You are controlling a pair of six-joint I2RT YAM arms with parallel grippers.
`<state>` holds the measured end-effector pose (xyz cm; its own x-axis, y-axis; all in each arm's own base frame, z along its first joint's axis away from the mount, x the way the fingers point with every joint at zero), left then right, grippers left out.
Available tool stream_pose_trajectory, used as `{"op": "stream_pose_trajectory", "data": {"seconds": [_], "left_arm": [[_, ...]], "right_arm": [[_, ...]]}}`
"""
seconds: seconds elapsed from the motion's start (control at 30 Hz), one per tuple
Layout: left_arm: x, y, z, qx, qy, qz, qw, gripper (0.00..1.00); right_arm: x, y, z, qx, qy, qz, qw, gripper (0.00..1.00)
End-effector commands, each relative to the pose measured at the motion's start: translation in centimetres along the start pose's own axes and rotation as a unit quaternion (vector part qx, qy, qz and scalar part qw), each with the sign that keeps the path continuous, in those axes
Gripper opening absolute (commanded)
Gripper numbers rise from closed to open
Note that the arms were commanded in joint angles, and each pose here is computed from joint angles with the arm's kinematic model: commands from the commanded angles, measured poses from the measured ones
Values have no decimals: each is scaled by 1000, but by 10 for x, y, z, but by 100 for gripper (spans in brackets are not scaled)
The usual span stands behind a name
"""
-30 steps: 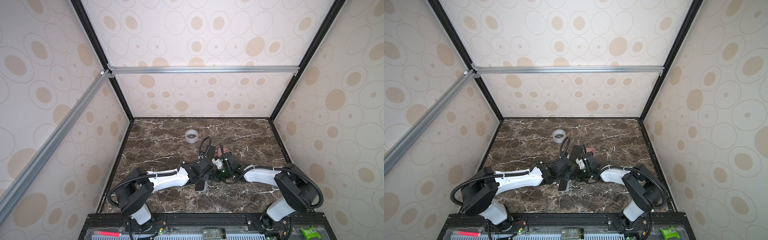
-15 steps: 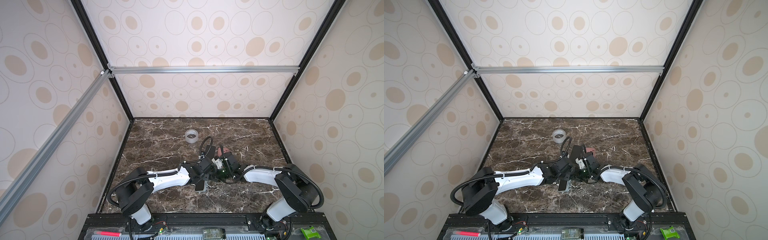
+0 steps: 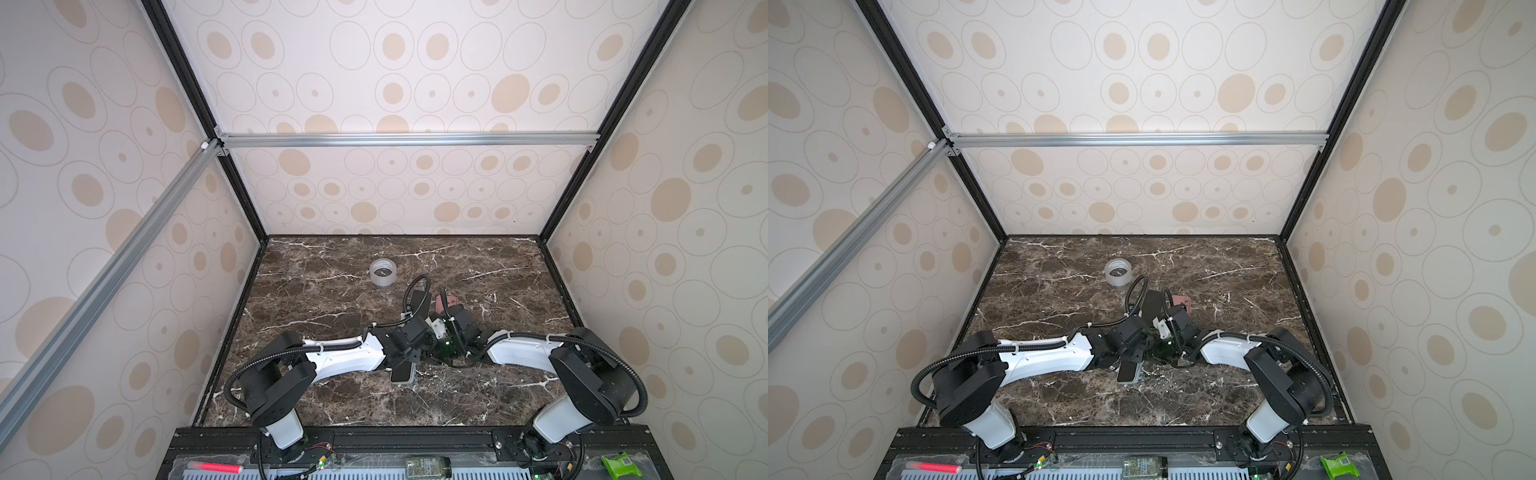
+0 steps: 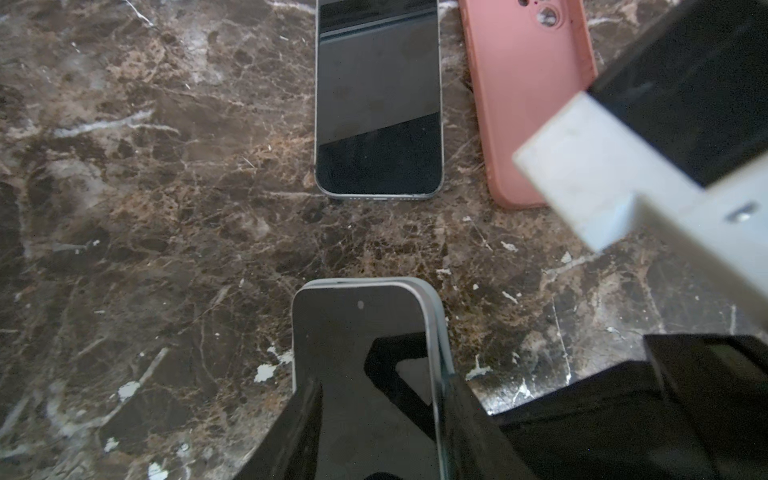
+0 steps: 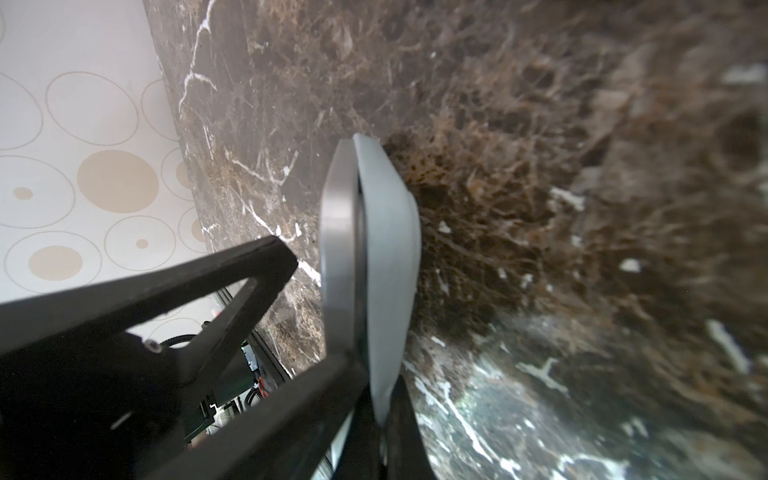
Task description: Take the phone out of the phone case
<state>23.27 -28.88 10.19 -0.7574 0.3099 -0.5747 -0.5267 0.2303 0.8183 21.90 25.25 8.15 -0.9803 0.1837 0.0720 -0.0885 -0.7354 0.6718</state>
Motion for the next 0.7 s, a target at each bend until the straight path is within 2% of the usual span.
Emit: {"op": "stream_pose_trajectory", "data": {"seconds": [0.0,0.67], "left_arm": [[32,-11,26,-81,-29,66,994,47],[24,10,44,-130,-26,44,990,39]], "right_arm": [[1,6,12,-23,14,-1,1000,0],[-2,6,7,-10,8,-12,1000,0]]}}
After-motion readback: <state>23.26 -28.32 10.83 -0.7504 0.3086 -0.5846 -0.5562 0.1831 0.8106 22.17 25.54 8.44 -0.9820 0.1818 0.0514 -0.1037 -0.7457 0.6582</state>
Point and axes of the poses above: each gripper's point midway between its finger pads, its own y axis back along the fingers, its own z axis along the line the jaws close on, x = y × z, the point moved 5 cm from there along y, back along the fingers, and after that the axes turned 10 degrees about -y, right-handed, at the moved point
